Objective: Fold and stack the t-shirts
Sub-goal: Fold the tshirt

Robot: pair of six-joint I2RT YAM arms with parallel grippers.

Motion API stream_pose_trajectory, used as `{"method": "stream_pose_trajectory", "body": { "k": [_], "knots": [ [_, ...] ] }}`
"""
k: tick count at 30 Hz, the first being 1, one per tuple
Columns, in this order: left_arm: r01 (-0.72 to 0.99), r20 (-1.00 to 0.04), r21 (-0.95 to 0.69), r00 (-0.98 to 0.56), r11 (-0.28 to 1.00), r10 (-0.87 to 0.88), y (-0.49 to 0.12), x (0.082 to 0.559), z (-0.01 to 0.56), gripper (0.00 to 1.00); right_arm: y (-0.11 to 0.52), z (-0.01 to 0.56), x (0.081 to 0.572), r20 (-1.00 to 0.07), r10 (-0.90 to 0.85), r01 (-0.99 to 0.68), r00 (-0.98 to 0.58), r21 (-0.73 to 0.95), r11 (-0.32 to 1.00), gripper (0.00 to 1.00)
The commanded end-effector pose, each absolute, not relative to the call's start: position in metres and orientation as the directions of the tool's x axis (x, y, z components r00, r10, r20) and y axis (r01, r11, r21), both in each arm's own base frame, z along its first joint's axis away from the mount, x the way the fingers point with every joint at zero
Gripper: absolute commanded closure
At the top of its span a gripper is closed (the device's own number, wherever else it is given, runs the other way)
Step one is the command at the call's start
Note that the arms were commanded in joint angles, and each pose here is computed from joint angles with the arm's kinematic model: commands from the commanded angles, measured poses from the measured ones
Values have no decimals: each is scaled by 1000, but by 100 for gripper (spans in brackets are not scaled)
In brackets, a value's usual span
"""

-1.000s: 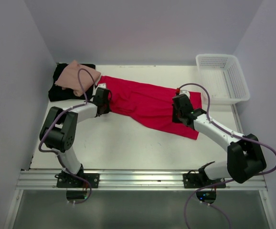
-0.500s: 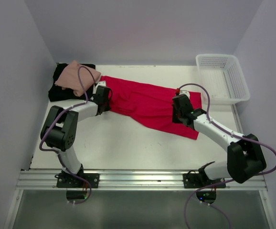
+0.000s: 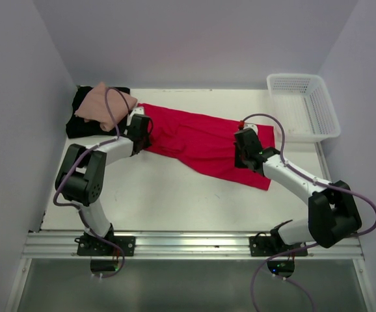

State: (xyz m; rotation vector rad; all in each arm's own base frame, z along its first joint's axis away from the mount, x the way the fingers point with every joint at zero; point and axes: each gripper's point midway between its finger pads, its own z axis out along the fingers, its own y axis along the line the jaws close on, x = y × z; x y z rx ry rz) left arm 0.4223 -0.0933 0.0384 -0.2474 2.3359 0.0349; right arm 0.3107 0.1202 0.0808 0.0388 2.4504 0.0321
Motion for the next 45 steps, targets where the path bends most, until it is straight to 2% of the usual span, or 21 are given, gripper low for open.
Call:
{"method": "stream_pose_trajectory", "body": {
  "k": [1, 15, 21, 23, 28, 38, 45],
  "knots": [
    [-193, -772, -77, -610, 978, -181, -94, 453, 54, 77, 121, 96, 321, -670, 27, 18, -742, 21, 1000, 100],
    [-248, -791, -52, -582, 967, -192, -81, 464, 56, 76, 122, 91, 322, -663, 18, 13, -749, 13, 1000, 100],
    [-279, -806, -35, -560, 960, -193, -73, 464, 63, 71, 123, 88, 324, -659, 18, 13, -752, 13, 1000, 100],
    [-283, -809, -39, -554, 958, -197, -73, 464, 64, 66, 124, 87, 324, -656, 16, 11, -754, 12, 1000, 100],
    [-269, -814, -49, -548, 962, -195, -76, 469, 63, 63, 124, 88, 324, -655, 16, 9, -755, 13, 1000, 100],
    [-138, -820, -195, -520, 971, -238, -100, 482, 63, 69, 121, 91, 321, -662, 11, 9, -750, 7, 1000, 100],
    [-178, -808, -179, -535, 968, -248, -91, 484, 54, 75, 119, 92, 320, -664, 10, 12, -747, 2, 1000, 100]
  ]
}}
